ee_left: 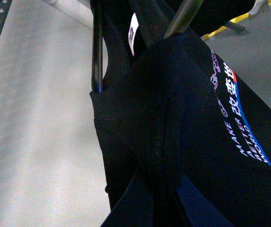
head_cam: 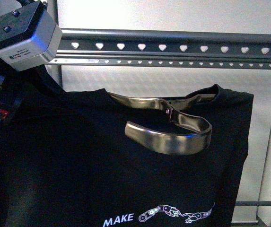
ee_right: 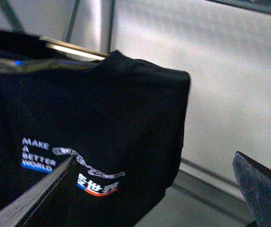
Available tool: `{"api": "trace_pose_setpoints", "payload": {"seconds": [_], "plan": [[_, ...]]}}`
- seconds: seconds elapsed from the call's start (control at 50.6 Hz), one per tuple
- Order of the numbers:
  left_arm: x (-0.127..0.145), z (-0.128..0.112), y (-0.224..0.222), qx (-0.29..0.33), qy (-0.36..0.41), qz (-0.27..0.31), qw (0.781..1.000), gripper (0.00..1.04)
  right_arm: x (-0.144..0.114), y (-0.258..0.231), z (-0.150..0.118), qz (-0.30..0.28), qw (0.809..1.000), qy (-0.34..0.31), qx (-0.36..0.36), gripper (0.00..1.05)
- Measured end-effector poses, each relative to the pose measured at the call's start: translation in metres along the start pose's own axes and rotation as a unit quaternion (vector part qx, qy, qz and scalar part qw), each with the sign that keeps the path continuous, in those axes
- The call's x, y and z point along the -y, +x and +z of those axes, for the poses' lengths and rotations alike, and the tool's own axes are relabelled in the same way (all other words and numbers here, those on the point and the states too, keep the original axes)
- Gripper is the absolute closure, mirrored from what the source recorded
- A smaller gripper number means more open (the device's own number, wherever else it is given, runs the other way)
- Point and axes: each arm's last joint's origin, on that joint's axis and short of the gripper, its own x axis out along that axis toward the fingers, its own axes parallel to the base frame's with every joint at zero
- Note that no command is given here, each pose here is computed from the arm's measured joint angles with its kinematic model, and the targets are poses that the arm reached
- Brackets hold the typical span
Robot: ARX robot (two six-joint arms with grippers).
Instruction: Hang clothes on hanger
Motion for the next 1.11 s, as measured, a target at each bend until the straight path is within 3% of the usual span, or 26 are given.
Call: {"api": "trace_pose_setpoints", "payload": {"seconds": [0.059, 0.119, 0.257, 0.474, 0.553, 0.652, 0.87, 0.968, 1.107], "plan": [[0.0, 0.0, 0.0, 0.001, 0.0, 0.0, 1.0, 1.0, 0.002, 0.012, 0.003, 0.037, 0.992, -0.118, -0.025, 0.07], [0.0, 0.0, 0.0, 0.003, 0.0, -0.001, 1.0, 1.0, 0.007, 0.027, 0.01, 0.057, 0.968, -0.241, -0.033, 0.07], [0.0, 0.0, 0.0, 0.002, 0.0, 0.0, 1.0, 1.0, 0.017, 0.057, 0.035, 0.073, 0.941, -0.33, -0.022, 0.07], [0.0, 0.0, 0.0, 0.003, 0.0, -0.001, 1.0, 1.0, 0.02, 0.097, 0.041, 0.091, 0.936, -0.338, -0.04, 0.07], [0.0, 0.0, 0.0, 0.003, 0.0, -0.001, 1.0, 1.0, 0.021, 0.115, 0.037, 0.093, 0.936, -0.334, -0.053, 0.18], [0.0, 0.0, 0.0, 0.001, 0.0, 0.0, 1.0, 1.0, 0.02, 0.136, 0.031, 0.095, 0.941, -0.317, -0.066, 0.41], [0.0, 0.0, 0.0, 0.001, 0.0, 0.0, 1.0, 1.0, 0.024, 0.138, 0.028, 0.092, 0.949, -0.294, -0.069, 0.81], [0.0, 0.0, 0.0, 0.003, 0.0, -0.001, 1.0, 1.0, 0.025, 0.133, 0.025, 0.093, 0.948, -0.298, -0.069, 0.92], [-0.001, 0.001, 0.0, 0.008, 0.002, 0.002, 1.0, 0.81, 0.021, 0.128, 0.017, 0.108, 0.947, -0.295, -0.07, 0.98]]}}
